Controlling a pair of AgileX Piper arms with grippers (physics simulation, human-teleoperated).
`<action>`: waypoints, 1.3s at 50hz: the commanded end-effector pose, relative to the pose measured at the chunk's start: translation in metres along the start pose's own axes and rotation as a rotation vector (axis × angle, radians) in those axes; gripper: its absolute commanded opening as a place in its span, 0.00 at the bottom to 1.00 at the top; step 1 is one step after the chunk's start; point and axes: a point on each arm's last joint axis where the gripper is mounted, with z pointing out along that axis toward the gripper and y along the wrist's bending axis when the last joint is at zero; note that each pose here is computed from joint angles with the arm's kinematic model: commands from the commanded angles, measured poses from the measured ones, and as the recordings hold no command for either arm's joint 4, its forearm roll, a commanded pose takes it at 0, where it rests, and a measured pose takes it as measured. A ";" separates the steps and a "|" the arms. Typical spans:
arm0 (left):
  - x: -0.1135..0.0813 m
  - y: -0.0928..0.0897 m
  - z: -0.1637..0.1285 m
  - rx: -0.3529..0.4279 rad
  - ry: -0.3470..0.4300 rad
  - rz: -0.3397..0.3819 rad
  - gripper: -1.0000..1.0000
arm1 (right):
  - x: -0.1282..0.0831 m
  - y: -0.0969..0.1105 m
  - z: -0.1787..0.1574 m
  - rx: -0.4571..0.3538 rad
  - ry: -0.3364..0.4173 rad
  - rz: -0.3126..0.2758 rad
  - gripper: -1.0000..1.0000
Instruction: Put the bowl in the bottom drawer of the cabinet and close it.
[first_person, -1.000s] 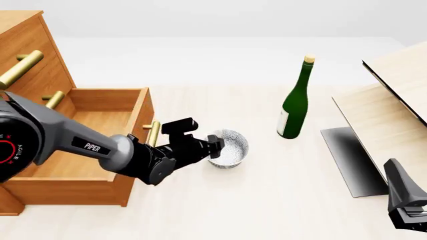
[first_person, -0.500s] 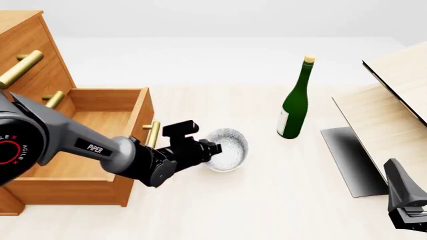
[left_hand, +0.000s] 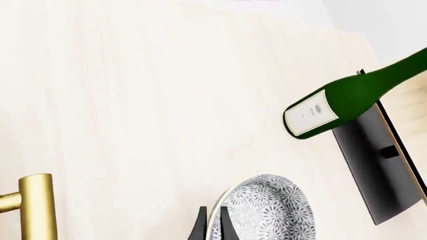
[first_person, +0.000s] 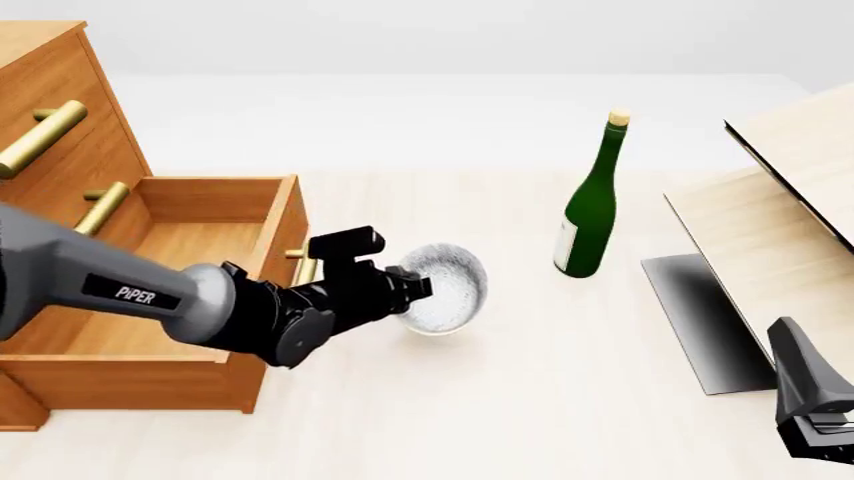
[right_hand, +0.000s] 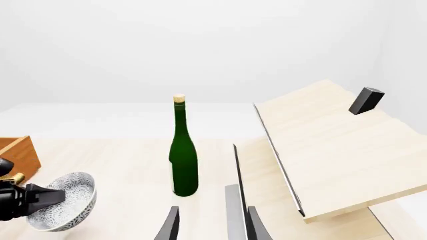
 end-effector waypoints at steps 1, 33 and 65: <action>-0.012 -0.005 -0.014 0.015 -0.035 0.002 0.00 | 0.000 0.000 0.000 0.000 0.000 0.000 1.00; -0.026 -0.016 -0.045 0.027 -0.050 0.058 0.00 | 0.000 0.000 0.000 0.000 0.000 0.000 1.00; -0.040 -0.015 -0.074 0.015 -0.076 0.084 0.00 | 0.000 0.000 0.000 0.000 0.000 0.000 1.00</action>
